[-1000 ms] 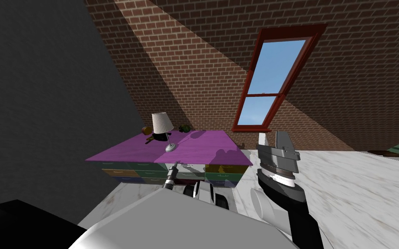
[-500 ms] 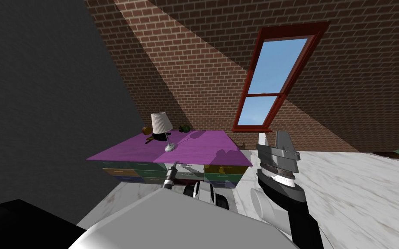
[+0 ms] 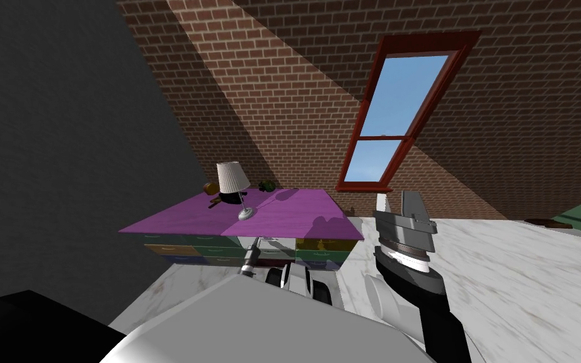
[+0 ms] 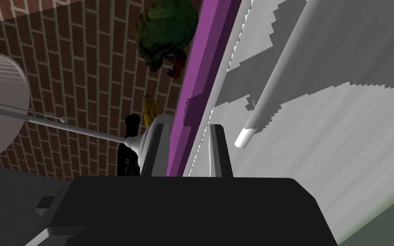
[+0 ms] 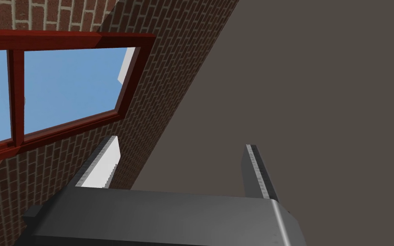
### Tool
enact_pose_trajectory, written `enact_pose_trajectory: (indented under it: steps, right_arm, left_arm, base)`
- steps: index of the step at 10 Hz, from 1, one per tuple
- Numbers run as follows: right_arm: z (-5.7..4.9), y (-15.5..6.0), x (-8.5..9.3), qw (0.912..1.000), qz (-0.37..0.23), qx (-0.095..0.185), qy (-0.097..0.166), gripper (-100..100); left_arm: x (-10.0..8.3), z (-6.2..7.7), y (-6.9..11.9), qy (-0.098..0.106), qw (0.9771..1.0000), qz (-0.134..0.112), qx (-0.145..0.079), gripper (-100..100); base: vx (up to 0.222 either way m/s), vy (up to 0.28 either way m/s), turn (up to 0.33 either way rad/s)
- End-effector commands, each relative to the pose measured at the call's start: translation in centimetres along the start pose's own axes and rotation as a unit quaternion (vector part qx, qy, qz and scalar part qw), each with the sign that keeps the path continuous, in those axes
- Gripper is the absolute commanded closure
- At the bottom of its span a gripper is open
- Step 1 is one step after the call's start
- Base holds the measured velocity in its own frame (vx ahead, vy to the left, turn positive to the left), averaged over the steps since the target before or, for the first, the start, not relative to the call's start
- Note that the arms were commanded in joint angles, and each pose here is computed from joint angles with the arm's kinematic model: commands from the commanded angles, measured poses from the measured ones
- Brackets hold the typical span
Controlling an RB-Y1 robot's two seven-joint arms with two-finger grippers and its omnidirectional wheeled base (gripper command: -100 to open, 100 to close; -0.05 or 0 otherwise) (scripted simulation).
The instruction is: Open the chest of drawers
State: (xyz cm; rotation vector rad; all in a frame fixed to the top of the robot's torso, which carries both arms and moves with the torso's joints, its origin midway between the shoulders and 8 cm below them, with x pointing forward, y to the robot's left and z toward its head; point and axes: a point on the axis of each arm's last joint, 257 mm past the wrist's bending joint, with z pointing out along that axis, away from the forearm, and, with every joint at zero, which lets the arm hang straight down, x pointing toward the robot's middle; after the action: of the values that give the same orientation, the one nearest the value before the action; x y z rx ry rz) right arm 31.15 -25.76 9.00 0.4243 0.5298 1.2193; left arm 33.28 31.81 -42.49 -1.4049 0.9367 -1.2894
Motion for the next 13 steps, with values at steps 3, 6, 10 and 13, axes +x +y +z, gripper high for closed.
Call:
enact_pose_trajectory:
  steps: [3, 6, 10, 13]
  right_arm:
    - [0.0, 0.0, 0.0, 1.0, 0.0, 0.0, 0.0, 0]
    - [0.0, 0.0, 0.0, 1.0, 0.0, 0.0, 0.0, 0]
    - [0.0, 0.0, 0.0, 1.0, 0.0, 0.0, 0.0, 0]
    - [0.0, 0.0, 0.0, 1.0, 0.0, 0.0, 0.0, 0]
  left_arm:
    - [-0.9, -1.2, 1.9, -0.005, 0.9996, 0.004, -0.029, -100]
    - [-1.3, 0.3, 1.5, -0.005, 0.9996, 0.005, -0.028, -100]
    - [-0.8, -0.3, 0.9, -0.001, 0.9999, 0.005, -0.013, 100]
    - [-1.2, 0.4, 0.9, 0.001, 0.9998, 0.006, -0.02, 100]
  base:
    - [0.026, -0.049, 0.025]
    - [0.028, -0.012, -0.001]
    - [-0.008, 0.014, -0.006]
    - [-0.129, -0.049, 0.016]
